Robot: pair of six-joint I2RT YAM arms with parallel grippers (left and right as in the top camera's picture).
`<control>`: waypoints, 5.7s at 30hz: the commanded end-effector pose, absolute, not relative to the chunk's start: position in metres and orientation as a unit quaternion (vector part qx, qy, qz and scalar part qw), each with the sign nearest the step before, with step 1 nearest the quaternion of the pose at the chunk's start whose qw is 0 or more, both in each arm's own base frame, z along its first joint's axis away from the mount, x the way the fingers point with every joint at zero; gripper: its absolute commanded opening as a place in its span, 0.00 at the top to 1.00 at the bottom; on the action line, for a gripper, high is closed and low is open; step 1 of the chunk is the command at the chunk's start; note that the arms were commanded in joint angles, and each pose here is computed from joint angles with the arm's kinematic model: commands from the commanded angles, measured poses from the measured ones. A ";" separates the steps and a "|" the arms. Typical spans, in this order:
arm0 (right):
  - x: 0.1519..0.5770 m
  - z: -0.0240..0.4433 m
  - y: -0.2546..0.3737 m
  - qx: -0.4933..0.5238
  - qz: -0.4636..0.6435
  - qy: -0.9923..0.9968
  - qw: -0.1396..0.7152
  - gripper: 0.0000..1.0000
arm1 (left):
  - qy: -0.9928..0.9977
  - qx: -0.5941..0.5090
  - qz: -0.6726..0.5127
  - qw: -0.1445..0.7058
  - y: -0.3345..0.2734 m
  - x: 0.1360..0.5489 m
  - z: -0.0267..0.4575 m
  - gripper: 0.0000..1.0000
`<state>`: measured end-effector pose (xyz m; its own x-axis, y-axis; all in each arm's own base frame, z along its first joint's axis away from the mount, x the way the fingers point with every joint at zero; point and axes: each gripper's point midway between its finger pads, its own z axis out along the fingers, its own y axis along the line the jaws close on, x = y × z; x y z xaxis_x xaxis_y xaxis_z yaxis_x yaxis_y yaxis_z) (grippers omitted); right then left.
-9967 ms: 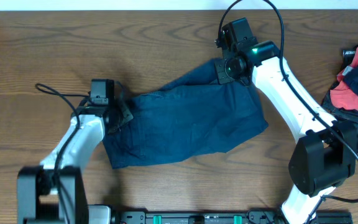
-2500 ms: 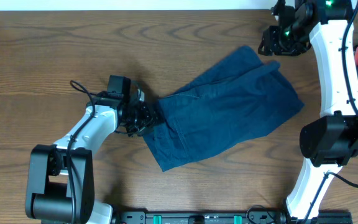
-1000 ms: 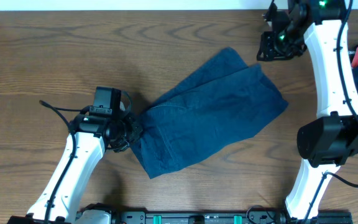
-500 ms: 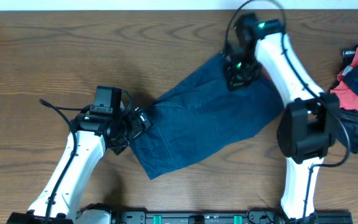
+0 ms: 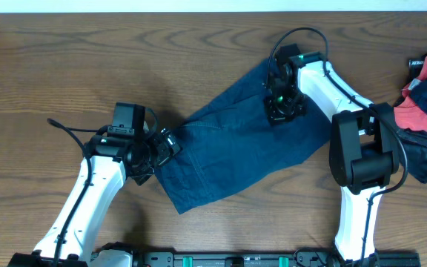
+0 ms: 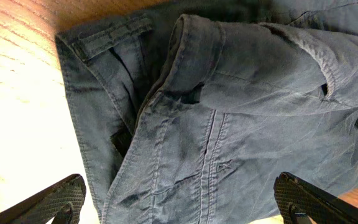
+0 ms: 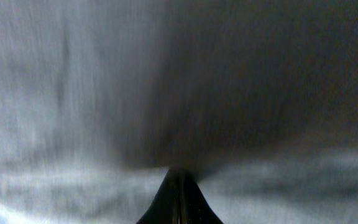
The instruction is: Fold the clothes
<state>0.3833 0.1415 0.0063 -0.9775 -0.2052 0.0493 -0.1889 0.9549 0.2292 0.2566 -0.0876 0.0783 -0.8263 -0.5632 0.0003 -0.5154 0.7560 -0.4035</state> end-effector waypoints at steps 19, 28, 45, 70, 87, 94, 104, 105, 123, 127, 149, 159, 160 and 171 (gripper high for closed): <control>0.514 0.040 0.180 0.095 -0.148 -0.953 -0.247 0.87 | 0.938 -0.293 -0.180 0.040 -0.083 0.246 0.071 0.02; 0.540 0.099 0.181 0.128 -0.116 -0.942 -0.289 0.83 | 0.947 -0.264 -0.176 0.043 -0.082 0.244 0.070 0.02; 0.463 0.223 0.172 0.188 -0.093 -0.959 -0.190 0.91 | 0.929 -0.251 -0.271 0.011 -0.108 0.209 0.003 0.02; 0.426 0.220 0.204 0.222 -0.139 -0.956 -0.135 0.95 | 0.858 -0.263 -0.417 0.145 -0.122 0.262 0.025 0.94; 0.417 0.203 0.198 0.222 -0.127 -0.961 -0.100 0.95 | 0.741 -0.405 -0.469 0.258 -0.022 0.325 0.079 0.94; 0.429 0.171 0.200 0.214 -0.123 -0.964 -0.099 0.95 | 0.759 -0.412 -0.464 0.195 -0.035 0.304 0.059 0.94; 0.462 0.111 0.209 0.220 -0.117 -0.959 -0.139 0.98 | 0.798 -0.390 -0.436 0.143 -0.052 0.277 0.036 0.94; 0.465 0.104 0.210 0.220 -0.117 -0.958 -0.142 0.98 | 0.805 -0.377 -0.436 0.144 -0.056 0.276 0.036 0.94; 0.488 0.076 0.218 0.226 -0.114 -0.953 -0.167 0.98 | 0.909 -0.252 -0.327 -0.062 -0.123 0.163 -0.010 0.94; 0.490 0.076 0.215 0.222 -0.114 -0.954 -0.169 0.99 | 0.907 -0.265 -0.323 -0.053 -0.120 0.169 -0.011 0.94; 0.480 0.061 0.096 0.071 -0.025 -0.993 -0.087 0.99 | 0.867 -0.402 -0.270 0.113 -0.075 0.249 -0.011 0.94; 0.468 0.031 0.046 0.019 -0.025 -0.998 -0.052 0.99 | 0.867 -0.398 -0.280 0.106 -0.079 0.248 -0.010 0.95; 0.466 0.025 0.050 0.022 -0.032 -0.998 -0.051 0.99 | 0.867 -0.398 -0.281 0.105 -0.080 0.248 -0.010 0.94; 0.440 -0.023 0.067 0.024 -0.046 -0.998 -0.026 0.99 | 0.864 -0.392 -0.294 0.113 -0.082 0.253 -0.005 0.94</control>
